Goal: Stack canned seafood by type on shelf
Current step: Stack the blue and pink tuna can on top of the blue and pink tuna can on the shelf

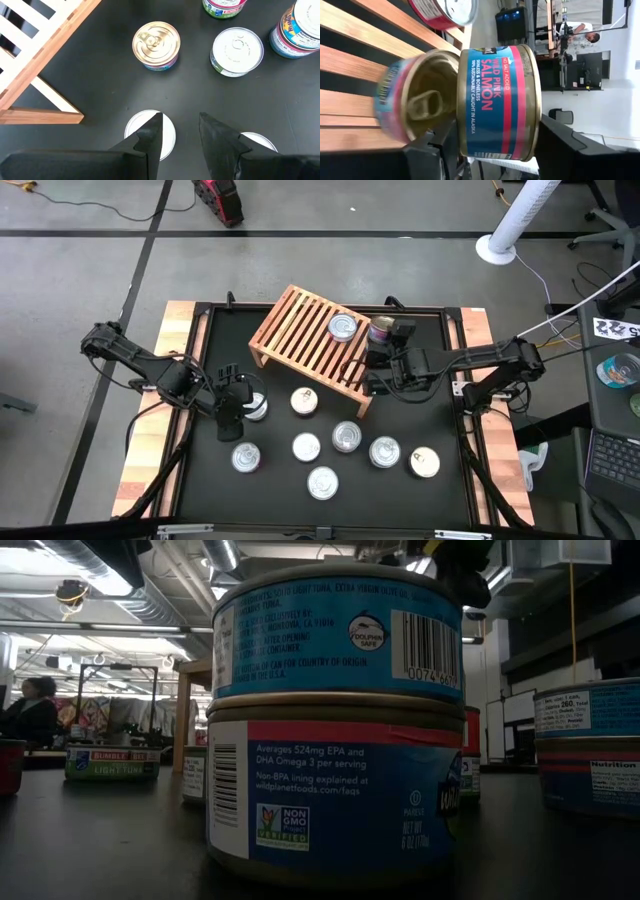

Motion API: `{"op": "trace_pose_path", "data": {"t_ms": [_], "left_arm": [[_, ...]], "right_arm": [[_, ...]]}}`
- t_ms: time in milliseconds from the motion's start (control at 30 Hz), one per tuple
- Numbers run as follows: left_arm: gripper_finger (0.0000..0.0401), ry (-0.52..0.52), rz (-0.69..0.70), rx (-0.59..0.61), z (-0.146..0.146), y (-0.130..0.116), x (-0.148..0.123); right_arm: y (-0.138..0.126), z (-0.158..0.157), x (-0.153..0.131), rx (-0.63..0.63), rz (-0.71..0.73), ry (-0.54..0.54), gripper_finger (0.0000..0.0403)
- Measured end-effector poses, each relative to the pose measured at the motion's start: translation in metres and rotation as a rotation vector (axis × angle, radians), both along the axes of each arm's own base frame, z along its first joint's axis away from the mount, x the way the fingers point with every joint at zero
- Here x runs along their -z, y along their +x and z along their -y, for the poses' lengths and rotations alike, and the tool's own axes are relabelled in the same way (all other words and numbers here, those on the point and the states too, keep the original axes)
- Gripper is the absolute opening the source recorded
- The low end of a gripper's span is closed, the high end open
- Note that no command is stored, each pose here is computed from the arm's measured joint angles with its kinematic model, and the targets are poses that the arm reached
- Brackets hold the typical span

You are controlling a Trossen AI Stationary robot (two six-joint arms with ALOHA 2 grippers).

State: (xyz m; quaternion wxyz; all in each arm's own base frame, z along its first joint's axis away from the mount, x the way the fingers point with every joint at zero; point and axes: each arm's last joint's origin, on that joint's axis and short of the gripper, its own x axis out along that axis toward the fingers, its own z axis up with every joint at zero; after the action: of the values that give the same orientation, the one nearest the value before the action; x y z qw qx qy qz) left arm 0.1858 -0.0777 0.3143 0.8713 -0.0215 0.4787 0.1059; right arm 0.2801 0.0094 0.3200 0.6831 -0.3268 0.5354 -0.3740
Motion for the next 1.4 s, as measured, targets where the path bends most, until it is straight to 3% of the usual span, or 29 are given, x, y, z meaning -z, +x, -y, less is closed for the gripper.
{"op": "trace_pose_path", "data": {"t_ms": [700, 967, 1100, 1400], "left_arm": [[0.0120, 0.000, 0.000, 0.000, 0.000, 0.000, 0.000], [0.0120, -0.001, 0.000, -0.001, 0.000, 0.000, 0.000], [0.0120, -0.001, -0.001, -0.001, 0.000, 0.000, 0.000], [0.0120, -0.002, 0.000, -0.003, 0.000, 0.000, 0.000]], "right_arm": [[0.001, 0.006, 0.001, 0.015, -0.006, 0.058, 0.0196], [0.001, 0.004, 0.004, 0.007, -0.015, 0.168, 0.0268], [0.001, 0.004, 0.003, -0.004, -0.028, 0.162, 0.0299], [0.003, 0.004, -0.013, -0.032, -0.012, 0.198, 0.0302]]}}
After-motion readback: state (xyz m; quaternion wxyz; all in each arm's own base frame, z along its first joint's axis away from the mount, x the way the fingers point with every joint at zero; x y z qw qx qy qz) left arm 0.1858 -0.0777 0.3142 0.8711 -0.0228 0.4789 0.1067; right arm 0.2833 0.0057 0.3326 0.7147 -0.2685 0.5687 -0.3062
